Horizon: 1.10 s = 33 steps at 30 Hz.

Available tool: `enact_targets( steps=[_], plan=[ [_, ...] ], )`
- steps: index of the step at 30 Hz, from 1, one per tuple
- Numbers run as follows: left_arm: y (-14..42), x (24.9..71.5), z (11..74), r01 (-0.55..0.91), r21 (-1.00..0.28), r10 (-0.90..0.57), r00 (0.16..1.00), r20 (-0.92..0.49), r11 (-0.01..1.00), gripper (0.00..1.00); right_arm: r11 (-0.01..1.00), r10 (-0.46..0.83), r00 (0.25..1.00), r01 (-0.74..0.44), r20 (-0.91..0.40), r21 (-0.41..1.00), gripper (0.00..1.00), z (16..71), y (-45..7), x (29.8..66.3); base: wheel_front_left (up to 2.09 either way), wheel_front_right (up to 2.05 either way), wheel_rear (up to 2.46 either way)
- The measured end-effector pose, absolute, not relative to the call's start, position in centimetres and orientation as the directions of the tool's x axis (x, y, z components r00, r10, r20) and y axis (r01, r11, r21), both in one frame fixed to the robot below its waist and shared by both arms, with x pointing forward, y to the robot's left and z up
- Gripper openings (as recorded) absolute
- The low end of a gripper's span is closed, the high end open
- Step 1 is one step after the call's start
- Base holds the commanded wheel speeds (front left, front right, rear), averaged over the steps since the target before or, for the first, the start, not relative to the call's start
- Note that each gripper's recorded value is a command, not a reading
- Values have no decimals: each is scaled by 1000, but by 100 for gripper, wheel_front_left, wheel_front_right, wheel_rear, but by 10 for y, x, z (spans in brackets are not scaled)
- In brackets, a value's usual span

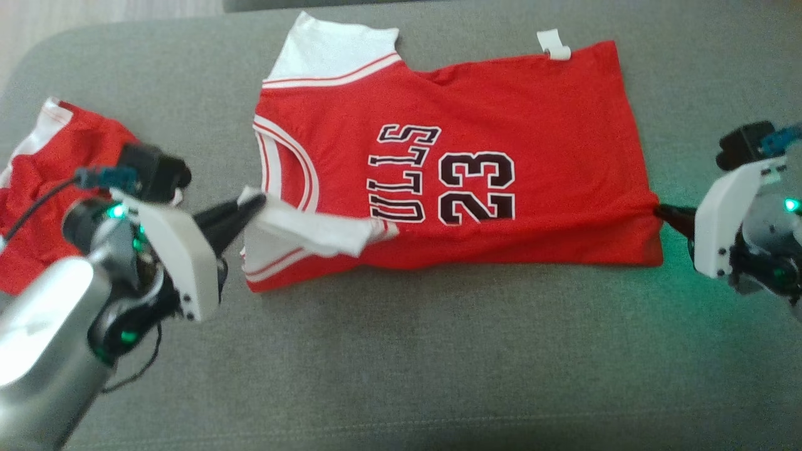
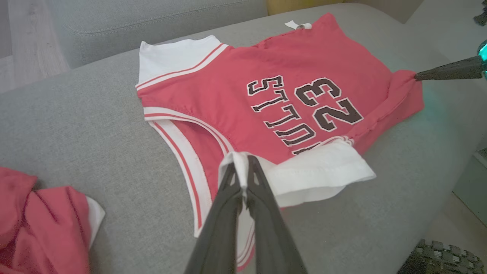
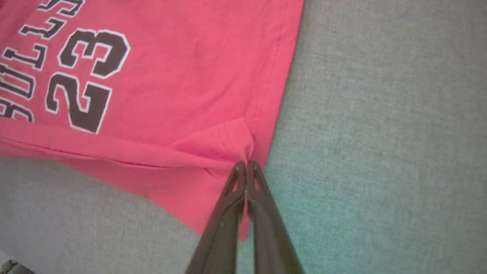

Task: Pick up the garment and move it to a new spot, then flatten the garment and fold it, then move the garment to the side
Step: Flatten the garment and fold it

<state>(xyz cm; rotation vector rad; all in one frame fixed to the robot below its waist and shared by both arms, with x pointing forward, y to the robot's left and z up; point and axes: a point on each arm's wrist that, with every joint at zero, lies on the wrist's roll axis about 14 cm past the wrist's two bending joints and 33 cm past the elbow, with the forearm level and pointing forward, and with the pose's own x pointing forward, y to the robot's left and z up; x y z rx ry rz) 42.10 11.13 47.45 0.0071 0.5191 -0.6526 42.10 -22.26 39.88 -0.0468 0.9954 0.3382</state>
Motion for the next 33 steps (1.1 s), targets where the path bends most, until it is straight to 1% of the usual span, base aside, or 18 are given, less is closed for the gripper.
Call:
enact_targets(
  steps=[6,13,14,15,16,18,20,23,26,29,32,33],
  plan=[
    [112,453,460,573,-112,-547,679,-490,812,0,949,244,505,-299,-828,97,0,395,-220,441,0,0,0],
    [108,473,439,576,-87,-528,664,-529,813,0,952,235,525,-294,-818,84,0,389,-217,455,0,0,0],
    [106,474,436,581,-84,-529,661,-532,810,0,952,229,536,-296,-813,73,7,388,-218,456,0,0,0],
    [106,477,434,576,-85,-527,666,-529,813,26,952,224,549,-299,-806,61,100,388,-219,458,0,0,0],
    [106,480,434,569,-87,-527,678,-512,817,100,953,222,563,-298,-796,55,100,389,-219,460,0,0,0],
    [106,490,437,551,-61,-510,720,-470,833,100,955,231,612,-292,-757,56,100,394,-217,467,0,0,0],
    [107,501,448,517,-50,-491,772,-402,854,100,954,249,687,-295,-682,51,100,408,-213,480,0,0,0],
    [107,514,472,461,-67,-461,847,-265,885,100,958,268,813,-280,-517,57,100,438,-210,498,0,0,0],
    [108,522,503,399,-110,-410,907,-100,910,100,958,280,903,-284,-326,36,100,473,-206,509,0,0,0],
    [113,520,524,334,-193,-340,940,5,923,100,963,270,948,-267,-169,43,100,499,-206,509,0,0,0],
    [117,506,534,285,-267,-281,958,52,921,100,968,252,960,-250,-120,31,100,506,-209,498,0,0,0],
    [120,500,539,268,-281,-258,963,74,921,100,970,244,966,-242,-82,34,100,515,-208,495,0,0,0]
  ],
)
